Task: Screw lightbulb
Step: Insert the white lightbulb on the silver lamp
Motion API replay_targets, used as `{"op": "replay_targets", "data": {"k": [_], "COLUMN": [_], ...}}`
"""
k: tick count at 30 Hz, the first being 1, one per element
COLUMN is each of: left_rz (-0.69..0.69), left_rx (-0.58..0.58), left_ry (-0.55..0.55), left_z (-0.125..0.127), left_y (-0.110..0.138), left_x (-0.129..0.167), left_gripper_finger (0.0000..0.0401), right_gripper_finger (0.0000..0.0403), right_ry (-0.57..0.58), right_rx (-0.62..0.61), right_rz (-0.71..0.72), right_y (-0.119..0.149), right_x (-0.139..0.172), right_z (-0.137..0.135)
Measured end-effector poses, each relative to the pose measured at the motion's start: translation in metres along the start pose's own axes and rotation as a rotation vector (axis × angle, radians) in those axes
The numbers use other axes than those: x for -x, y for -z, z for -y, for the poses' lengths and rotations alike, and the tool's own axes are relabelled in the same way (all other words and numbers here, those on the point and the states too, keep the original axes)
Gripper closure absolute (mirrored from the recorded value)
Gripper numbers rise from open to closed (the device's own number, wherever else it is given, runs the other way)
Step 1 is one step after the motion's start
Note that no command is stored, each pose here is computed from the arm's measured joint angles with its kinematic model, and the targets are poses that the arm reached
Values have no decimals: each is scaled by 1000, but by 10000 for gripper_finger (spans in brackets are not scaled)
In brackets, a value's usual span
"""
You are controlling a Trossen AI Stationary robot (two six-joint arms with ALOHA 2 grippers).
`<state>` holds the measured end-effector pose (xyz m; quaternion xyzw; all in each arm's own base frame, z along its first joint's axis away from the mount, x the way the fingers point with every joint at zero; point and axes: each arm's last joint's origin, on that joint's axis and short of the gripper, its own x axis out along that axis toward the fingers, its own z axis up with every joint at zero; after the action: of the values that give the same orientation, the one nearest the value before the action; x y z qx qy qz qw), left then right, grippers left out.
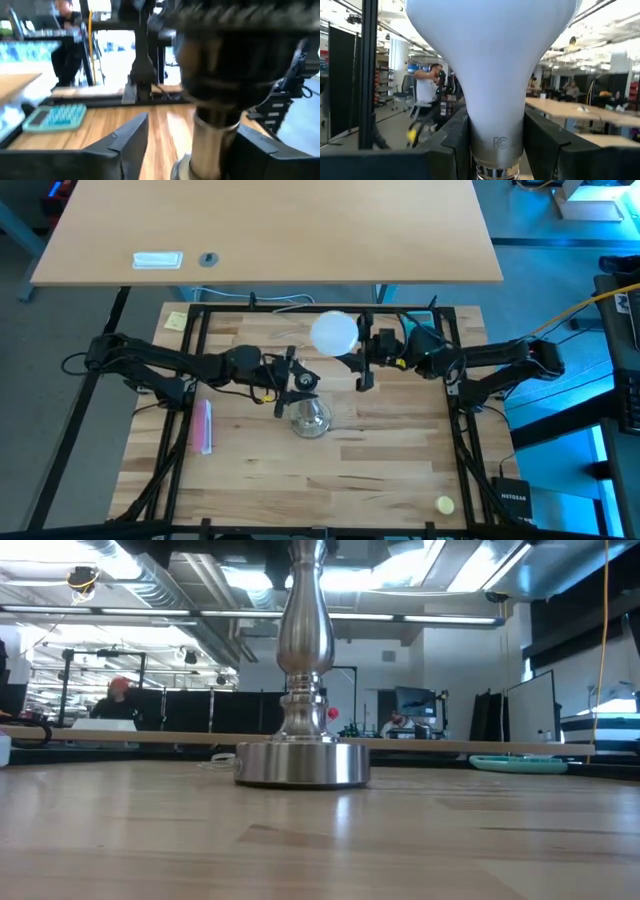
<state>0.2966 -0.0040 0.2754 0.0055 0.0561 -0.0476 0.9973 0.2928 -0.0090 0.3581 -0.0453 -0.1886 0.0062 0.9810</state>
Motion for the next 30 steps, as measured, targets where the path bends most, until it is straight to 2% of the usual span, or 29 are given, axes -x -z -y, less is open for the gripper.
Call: {"op": "replay_targets", "data": {"k": [6, 9, 13, 17, 20, 26, 30], "left_rz": [-75, -43, 18, 221, 292, 206, 222], "left_rx": [1, -5, -9, -32, -58, -101, -128], "left_ry": [4, -27, -50, -112, -117, -107, -115], "left_z": [3, 4, 5, 5, 7, 13, 17], "left_y": [-11, -25, -41, -67, -83, -115, -130], "left_x": [26, 48, 72, 91, 91, 68, 55], "left_gripper_finger": [124, 113, 111, 111, 111, 111, 111], "right_gripper_finger": [260, 260, 260, 260, 260, 260, 260], "right_ry": [-5, -5, 2, -7, -24, -25, -11], "right_rx": [18, 17, 15, -12, -21, 31, 27], "right_rz": [46, 38, 23, 22, -5, -81, -81], "right_y": [-17, -16, -13, -10, -6, -8, -10], "right_x": [-8, -8, -9, -14, -29, -55, -58], "right_z": [1, 1, 1, -1, -8, -25, -31]}}
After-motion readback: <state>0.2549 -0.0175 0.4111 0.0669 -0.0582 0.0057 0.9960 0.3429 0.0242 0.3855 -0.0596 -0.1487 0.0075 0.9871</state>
